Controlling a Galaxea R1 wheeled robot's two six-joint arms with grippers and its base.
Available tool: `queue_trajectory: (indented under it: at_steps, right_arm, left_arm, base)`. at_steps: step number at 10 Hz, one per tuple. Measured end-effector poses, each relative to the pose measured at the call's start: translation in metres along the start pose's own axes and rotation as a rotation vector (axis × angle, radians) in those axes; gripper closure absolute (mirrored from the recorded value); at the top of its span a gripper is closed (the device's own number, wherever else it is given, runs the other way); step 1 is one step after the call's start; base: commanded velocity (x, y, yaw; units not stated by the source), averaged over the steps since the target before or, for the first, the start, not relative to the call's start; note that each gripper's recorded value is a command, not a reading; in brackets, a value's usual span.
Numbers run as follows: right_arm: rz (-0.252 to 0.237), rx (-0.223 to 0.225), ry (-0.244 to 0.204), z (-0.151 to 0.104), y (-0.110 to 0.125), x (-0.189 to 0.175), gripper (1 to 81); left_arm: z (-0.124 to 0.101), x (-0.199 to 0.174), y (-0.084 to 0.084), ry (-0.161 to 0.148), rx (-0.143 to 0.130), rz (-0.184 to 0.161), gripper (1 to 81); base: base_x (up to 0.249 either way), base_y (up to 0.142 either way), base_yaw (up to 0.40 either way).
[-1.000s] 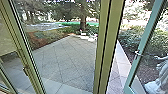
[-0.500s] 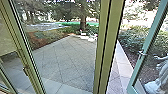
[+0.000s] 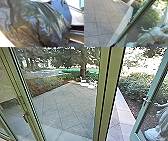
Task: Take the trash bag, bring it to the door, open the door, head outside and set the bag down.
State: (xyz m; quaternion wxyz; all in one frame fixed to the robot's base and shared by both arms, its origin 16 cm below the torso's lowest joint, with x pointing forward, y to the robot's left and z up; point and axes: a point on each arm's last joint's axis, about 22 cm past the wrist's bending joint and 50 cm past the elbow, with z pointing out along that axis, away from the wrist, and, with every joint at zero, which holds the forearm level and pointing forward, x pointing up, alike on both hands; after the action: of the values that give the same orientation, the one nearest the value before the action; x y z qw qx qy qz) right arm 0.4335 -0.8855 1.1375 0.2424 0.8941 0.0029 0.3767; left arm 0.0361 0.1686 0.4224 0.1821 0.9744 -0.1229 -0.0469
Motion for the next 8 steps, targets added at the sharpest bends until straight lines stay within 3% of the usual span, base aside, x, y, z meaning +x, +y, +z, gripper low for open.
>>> queue_trajectory:
  at_steps: [2, 3, 5, 7, 8]
  right_arm:
    - [0.130, 0.191, -0.029, -0.007, -0.037, -0.011, 1.0]
    - [0.157, 0.228, -0.035, -0.010, -0.043, -0.017, 1.0]
    - [0.190, 0.255, -0.095, -0.012, -0.042, -0.068, 1.0]
    - [0.190, 0.282, -0.139, -0.017, -0.045, -0.106, 1.0]
    - [0.188, 0.315, -0.165, -0.014, -0.059, -0.123, 1.0]
  left_arm:
    - [0.000, 0.000, 0.001, 0.000, -0.001, 0.000, 81.1]
    - [0.000, 0.000, 0.001, 0.000, -0.001, 0.000, 81.1]
    - [0.000, 0.000, 0.001, 0.000, -0.001, 0.001, 81.1]
    - [0.000, 0.000, 0.001, -0.001, -0.001, 0.001, 81.1]
    - [0.000, 0.000, 0.002, 0.000, -0.002, 0.002, 81.1]
  base:
    - [0.000, 0.000, 0.000]
    - [0.000, 0.000, 0.000]
    - [0.000, 0.000, 0.000]
    - [0.000, 0.000, 0.000]
    - [0.000, 0.000, 0.000]
